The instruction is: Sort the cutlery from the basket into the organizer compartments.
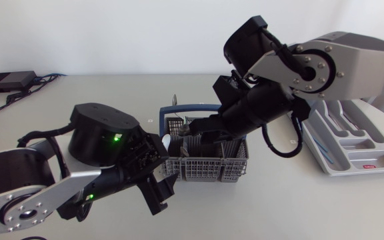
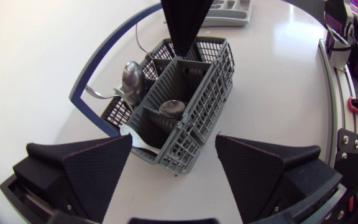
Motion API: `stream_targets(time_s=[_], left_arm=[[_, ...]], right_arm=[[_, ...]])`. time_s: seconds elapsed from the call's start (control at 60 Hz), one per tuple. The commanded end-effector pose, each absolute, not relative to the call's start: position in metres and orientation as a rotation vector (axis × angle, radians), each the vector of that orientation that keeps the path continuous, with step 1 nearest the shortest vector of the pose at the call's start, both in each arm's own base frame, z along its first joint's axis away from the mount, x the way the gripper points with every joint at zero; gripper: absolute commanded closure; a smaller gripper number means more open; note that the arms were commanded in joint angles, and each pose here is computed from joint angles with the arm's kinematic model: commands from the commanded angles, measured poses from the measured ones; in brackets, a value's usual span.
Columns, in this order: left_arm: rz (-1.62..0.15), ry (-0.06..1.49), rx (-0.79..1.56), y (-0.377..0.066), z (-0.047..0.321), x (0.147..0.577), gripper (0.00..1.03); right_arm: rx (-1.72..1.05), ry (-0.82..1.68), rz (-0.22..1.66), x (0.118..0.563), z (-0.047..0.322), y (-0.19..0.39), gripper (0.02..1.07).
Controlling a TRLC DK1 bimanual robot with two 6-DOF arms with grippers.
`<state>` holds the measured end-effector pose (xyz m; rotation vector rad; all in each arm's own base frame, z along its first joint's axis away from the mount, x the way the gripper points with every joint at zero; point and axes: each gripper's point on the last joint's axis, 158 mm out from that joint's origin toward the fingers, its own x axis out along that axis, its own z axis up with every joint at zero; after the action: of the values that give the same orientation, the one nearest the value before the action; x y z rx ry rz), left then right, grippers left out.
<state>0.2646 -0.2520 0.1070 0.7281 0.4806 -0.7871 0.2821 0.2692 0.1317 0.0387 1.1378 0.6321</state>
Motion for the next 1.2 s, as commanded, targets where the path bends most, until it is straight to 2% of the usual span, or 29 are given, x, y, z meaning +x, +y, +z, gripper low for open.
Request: stream_targets(time_s=[0.0,0.267,0.5,1.183], left_arm=[[-0.787,0.516,0.734,-0.249,0.094,0.260,0.11],[-0.778,0.516,0.731,-0.245,0.095,0.262,0.11],[-0.774,0.518,0.734,-0.243,0.097,0.262,0.11],[-0.765,0.515,0.742,-0.236,0.099,0.261,0.11]], right_arm=[[0.005,1.153,0.634,0.276,0.116,0.267,0.89],[-0.141,1.052,0.735,0.269,0.111,0.287,0.79],[-0.234,1.023,0.732,0.277,0.099,0.290,0.78],[-0.220,1.016,0.811,0.272,0.088,0.311,0.78]])
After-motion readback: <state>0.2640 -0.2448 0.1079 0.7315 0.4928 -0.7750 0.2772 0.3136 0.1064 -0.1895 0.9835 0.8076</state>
